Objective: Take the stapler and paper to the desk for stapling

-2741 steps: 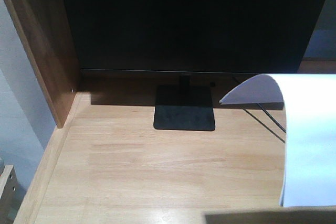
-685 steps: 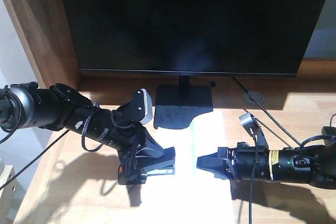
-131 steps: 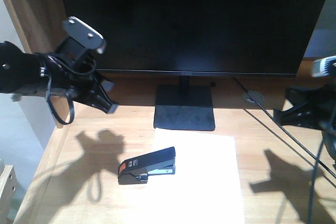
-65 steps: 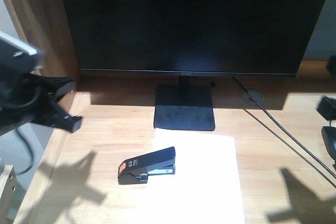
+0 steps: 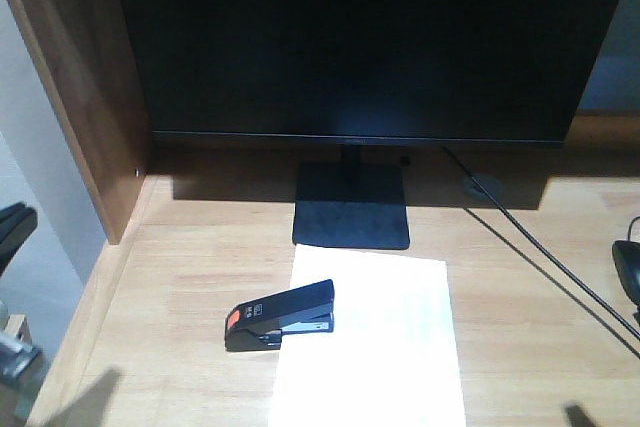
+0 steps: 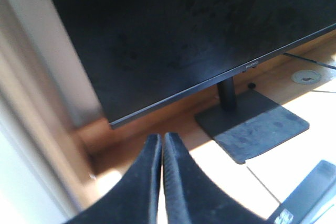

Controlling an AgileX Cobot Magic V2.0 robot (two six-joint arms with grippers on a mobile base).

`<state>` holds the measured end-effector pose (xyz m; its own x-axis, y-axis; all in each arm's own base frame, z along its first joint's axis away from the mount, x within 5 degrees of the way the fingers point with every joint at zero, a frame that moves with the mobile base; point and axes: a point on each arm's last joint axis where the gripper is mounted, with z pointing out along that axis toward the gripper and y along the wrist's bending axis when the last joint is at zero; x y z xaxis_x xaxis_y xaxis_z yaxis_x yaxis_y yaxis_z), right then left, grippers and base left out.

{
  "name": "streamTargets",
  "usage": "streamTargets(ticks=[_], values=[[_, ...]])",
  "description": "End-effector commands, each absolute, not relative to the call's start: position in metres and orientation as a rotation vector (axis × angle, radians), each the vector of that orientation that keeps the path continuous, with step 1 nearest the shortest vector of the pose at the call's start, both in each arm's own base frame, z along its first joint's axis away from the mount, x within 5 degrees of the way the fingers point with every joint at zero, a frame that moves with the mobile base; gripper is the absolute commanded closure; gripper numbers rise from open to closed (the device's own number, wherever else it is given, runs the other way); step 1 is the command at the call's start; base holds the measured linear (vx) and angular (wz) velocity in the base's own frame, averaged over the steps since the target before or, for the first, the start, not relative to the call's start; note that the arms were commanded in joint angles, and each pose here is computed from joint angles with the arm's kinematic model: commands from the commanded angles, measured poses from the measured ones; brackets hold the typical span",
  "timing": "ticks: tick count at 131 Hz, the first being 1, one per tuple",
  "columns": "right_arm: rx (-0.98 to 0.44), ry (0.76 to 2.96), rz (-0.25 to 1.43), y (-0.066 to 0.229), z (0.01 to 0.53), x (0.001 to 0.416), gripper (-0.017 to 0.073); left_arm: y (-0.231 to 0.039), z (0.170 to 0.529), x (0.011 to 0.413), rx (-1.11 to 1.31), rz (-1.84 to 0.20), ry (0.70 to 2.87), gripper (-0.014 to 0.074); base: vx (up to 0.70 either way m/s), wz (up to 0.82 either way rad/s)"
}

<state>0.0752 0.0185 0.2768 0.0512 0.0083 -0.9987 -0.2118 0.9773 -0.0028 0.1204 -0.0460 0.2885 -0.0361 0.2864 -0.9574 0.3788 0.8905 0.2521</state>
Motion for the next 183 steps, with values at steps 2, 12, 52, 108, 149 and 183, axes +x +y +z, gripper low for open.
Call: streamTargets(ticks=[2, 12, 52, 108, 149, 183], values=[[-0.156, 1.482, 0.162, 0.017, 0.277, 0.070, 0.0565, -0.041, 0.295, 0.109, 0.487, -0.080, 1.529, 0.0600, 0.00, 0.00], [-0.154, 1.482, 0.161, 0.017, 0.272, 0.068, 0.0565, -0.038, 0.288, 0.100, 0.489, -0.083, 1.528, 0.0600, 0.00, 0.00], [-0.155, 1.484, 0.160, 0.017, 0.271, 0.068, 0.0565, -0.035, 0.289, 0.090, 0.481, -0.088, 1.500, 0.0600, 0.00, 0.00], [-0.156, 1.484, 0.161, 0.017, 0.271, 0.068, 0.0565, -0.035, 0.289, 0.090, 0.481, -0.088, 1.500, 0.0600, 0.00, 0.00], [-0.156, 1.484, 0.161, 0.017, 0.271, 0.068, 0.0565, -0.035, 0.289, 0.090, 0.485, -0.089, 1.509, 0.0600, 0.00, 0.00], [-0.156, 1.484, 0.161, 0.017, 0.271, 0.068, 0.0565, -0.034, 0.288, 0.090, 0.416, -0.144, 1.542, 0.0600, 0.00, 0.00]])
